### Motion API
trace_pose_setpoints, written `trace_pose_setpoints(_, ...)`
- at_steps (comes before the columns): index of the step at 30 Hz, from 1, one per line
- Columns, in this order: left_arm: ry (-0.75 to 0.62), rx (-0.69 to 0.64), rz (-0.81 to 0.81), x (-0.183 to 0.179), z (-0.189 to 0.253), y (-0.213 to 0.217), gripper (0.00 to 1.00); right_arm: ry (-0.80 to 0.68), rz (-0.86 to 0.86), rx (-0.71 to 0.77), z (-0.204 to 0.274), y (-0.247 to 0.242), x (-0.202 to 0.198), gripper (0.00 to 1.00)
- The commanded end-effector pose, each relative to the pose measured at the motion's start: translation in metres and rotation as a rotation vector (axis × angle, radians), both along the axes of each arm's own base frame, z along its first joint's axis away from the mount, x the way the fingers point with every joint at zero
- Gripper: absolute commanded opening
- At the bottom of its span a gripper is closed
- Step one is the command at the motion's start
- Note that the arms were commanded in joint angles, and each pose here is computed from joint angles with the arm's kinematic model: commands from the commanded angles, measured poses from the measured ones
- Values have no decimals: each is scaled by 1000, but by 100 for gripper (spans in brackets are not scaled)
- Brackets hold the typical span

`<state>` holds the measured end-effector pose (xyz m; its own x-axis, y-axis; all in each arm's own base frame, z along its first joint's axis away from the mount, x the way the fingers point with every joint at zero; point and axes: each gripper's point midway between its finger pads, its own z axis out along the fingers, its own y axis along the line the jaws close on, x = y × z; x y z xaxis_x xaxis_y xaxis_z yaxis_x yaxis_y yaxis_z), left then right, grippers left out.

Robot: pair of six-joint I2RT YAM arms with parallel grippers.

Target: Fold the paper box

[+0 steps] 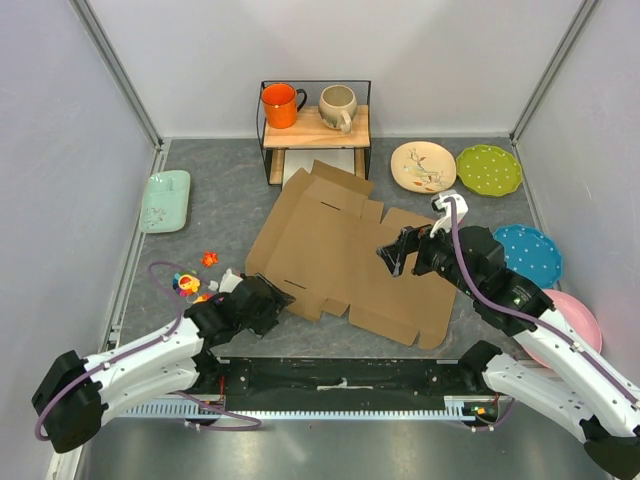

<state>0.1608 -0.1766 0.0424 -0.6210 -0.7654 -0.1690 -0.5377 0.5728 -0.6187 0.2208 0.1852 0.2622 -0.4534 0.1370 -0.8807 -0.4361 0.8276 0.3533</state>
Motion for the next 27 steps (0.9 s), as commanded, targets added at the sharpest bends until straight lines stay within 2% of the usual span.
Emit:
trace_pose_setpoints(1,-96,-41,108,28,17,-4,75,-30,-18,8,10,-5,1,98)
trace_pose_setpoints(3,-113,-34,118,31,18,-2,67,-33,-17,0,9,-5,1,98)
trace_pose_setpoints(4,-122,-24,114,32,20,-1,56,-31,-16,-4,8,-5,1,98)
trace_pose_setpoints(6,-130,-20,106,33,21,-1,44,-30,-16,-8,7,-5,2,98)
trace_pose_setpoints(7,-133,-15,97,33,21,-2,30,-30,-14,-8,8,-5,1,98)
trace_pose_setpoints(9,-139,-15,79,32,24,-4,19,-33,-16,-4,9,-5,1,98)
trace_pose_setpoints(10,-144,-5,59,31,25,-4,9,-37,-14,-2,12,-5,1,98)
trace_pose_setpoints(12,-174,-6,30,33,36,-8,2,-44,-16,4,17,-6,0,98)
trace_pose_setpoints(16,-275,50,-93,36,72,-10,2,-84,-26,4,38,-11,0,98)
trace_pose_setpoints(19,-368,48,-216,42,112,-17,2,-118,-38,-5,55,-17,-1,98)
trace_pose_setpoints(20,-401,39,-206,53,134,-11,2,-129,-42,-3,61,-19,-1,98)
trace_pose_setpoints(22,-423,16,-313,51,153,-13,2,-151,-45,3,75,-22,-4,98)
trace_pose_setpoints(23,-441,14,-292,64,171,-2,2,-158,-45,3,80,-23,-4,98)
trace_pose_setpoints(24,-442,-16,-344,62,180,-5,2,-161,-46,1,82,-25,-5,98)
trace_pose_setpoints(25,-498,1,-381,68,202,-3,2,-175,-45,11,91,-26,-7,98)
trace_pose_setpoints(26,-437,-4,-400,73,197,3,2,-175,-42,10,92,-26,-8,98)
trace_pose_setpoints(27,-447,10,-440,77,201,4,2,-183,-42,15,96,-27,-10,98)
